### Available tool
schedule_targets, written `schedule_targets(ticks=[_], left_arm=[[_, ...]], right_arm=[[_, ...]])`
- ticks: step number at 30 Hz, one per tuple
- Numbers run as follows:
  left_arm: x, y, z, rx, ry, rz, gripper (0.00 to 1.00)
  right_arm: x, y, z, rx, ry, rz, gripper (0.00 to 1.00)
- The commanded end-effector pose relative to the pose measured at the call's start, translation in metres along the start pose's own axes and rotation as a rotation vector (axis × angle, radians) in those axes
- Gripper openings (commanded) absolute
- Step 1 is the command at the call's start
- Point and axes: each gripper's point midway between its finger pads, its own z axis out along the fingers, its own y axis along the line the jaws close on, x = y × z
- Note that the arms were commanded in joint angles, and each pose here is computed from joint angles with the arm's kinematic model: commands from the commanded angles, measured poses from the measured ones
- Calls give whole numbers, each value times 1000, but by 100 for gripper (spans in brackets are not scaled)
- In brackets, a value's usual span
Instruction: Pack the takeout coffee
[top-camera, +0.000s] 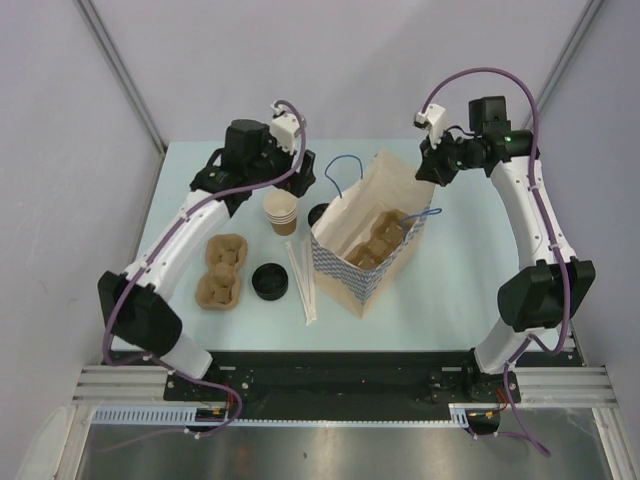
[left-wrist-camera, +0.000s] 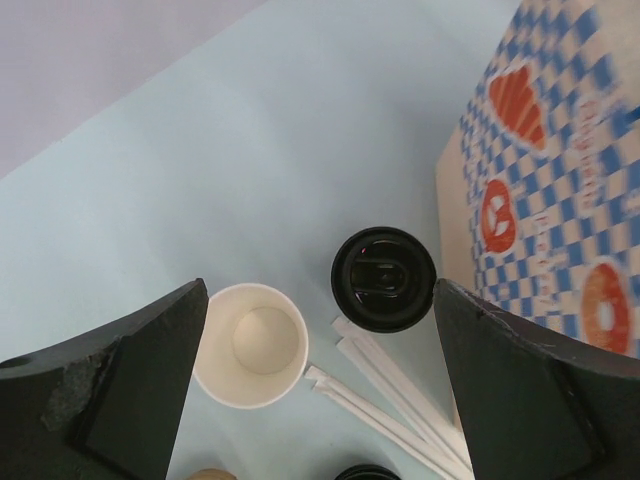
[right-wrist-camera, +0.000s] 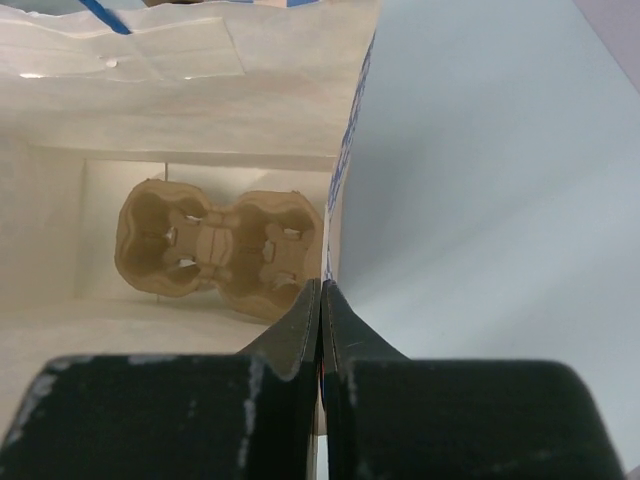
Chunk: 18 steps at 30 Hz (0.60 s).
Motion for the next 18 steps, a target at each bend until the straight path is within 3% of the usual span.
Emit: schedule_targets(ticks=[1, 5, 18], left_arm=[[12, 7, 16, 9, 91, 59, 99], [35, 2, 38, 61, 184, 27, 99], [65, -23, 70, 109, 319, 72, 99]], right_arm=[[-4, -4, -25, 46, -36, -26, 0], [4, -13, -38, 75, -26, -10, 0], [41, -26, -83, 154, 13, 33, 0]])
